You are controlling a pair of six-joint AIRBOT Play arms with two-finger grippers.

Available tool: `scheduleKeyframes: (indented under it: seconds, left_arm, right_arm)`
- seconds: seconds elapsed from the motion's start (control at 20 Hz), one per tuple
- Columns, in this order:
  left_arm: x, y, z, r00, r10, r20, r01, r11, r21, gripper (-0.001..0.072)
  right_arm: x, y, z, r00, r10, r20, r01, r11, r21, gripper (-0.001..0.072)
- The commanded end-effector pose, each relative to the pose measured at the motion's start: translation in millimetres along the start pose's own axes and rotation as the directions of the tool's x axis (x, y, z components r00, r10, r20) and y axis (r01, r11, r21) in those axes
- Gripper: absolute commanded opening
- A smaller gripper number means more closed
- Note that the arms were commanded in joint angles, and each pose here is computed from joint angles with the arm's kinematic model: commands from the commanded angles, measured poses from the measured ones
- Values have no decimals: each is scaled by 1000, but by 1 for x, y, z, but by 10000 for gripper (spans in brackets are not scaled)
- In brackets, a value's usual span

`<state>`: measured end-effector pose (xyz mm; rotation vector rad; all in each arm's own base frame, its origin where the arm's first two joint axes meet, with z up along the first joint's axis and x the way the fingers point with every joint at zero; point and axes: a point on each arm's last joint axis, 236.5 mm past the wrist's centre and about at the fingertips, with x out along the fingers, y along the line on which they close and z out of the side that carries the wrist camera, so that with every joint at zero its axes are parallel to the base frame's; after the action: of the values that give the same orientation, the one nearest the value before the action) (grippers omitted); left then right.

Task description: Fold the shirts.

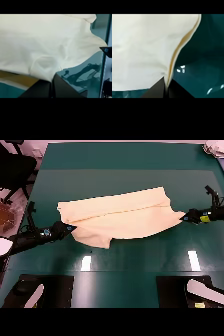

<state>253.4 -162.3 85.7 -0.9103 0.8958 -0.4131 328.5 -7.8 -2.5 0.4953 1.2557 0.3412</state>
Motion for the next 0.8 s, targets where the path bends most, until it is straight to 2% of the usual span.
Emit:
scheduleKeyframes:
  seconds: [0.0, 0.15, 0.35, 0.6, 0.75]
  left_arm:
    - [-9, -21, 25, 995, -36, 89, 31, 998, 61, 22]
    - [-12, -23, 36, 991, -34, 132, 24, 997, 79, 22]
    - [-13, 7, 43, 983, 93, 158, -122, 976, 179, 22]
    - [-24, 48, 58, 938, 265, 222, -311, 927, 208, 22]
    - [-31, 56, 74, 908, 302, 291, -379, 887, 262, 23]
  right_arm:
    - [-8, 33, 22, 996, 69, 57, -66, 997, -47, 23]
    - [-13, 56, 43, 992, 77, 101, -64, 990, -124, 24]
    - [-20, 67, 79, 974, 47, 223, -6, 984, -179, 24]
    - [5, 56, 88, 976, 74, 206, -50, 992, -118, 24]
    - [27, 45, 90, 979, 96, 180, -86, 994, -62, 24]
